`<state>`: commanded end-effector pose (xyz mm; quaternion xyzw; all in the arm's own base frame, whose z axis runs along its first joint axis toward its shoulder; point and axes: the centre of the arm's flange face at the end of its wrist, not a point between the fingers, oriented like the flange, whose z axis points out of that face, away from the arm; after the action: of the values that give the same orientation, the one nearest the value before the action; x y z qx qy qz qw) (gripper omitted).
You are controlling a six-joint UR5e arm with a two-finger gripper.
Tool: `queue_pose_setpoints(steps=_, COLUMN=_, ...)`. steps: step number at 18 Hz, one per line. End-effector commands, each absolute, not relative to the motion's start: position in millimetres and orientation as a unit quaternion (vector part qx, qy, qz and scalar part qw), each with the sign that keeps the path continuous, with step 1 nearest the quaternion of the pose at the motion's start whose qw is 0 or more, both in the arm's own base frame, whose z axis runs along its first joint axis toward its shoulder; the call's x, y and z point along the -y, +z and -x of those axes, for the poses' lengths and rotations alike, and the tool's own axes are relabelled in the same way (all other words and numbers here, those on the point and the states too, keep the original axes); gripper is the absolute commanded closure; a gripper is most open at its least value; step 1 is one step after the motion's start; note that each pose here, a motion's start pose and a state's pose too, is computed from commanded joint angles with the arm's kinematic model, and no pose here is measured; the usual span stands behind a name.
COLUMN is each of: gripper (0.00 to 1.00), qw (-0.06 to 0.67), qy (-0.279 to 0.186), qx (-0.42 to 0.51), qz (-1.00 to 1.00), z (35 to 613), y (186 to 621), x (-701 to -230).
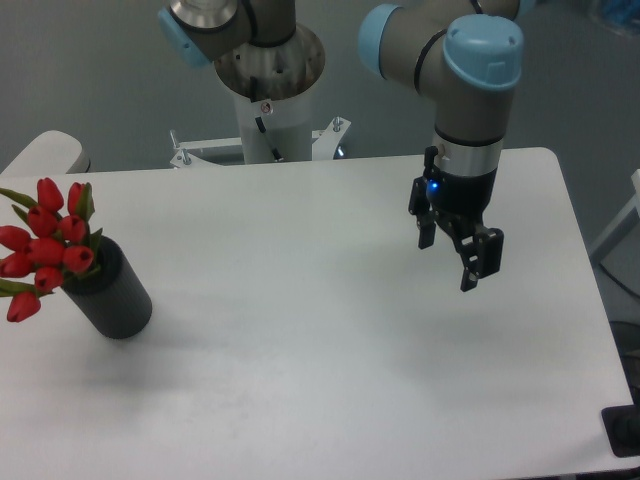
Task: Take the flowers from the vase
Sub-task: 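Move the open gripper across the table toward the red tulips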
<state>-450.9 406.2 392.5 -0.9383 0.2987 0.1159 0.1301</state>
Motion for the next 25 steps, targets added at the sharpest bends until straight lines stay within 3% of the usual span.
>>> queue_pose_setpoints(steps=12, gripper=0.00, qw=0.175, qy=0.060, qx=-0.247, qz=0.951, z=361, y=378, x=-444)
queue_pose_setpoints(steps=25, gripper=0.00, qw=0.387, qy=-0.130, qx=-0.138, qz=0.902, z=265, y=372, x=-445)
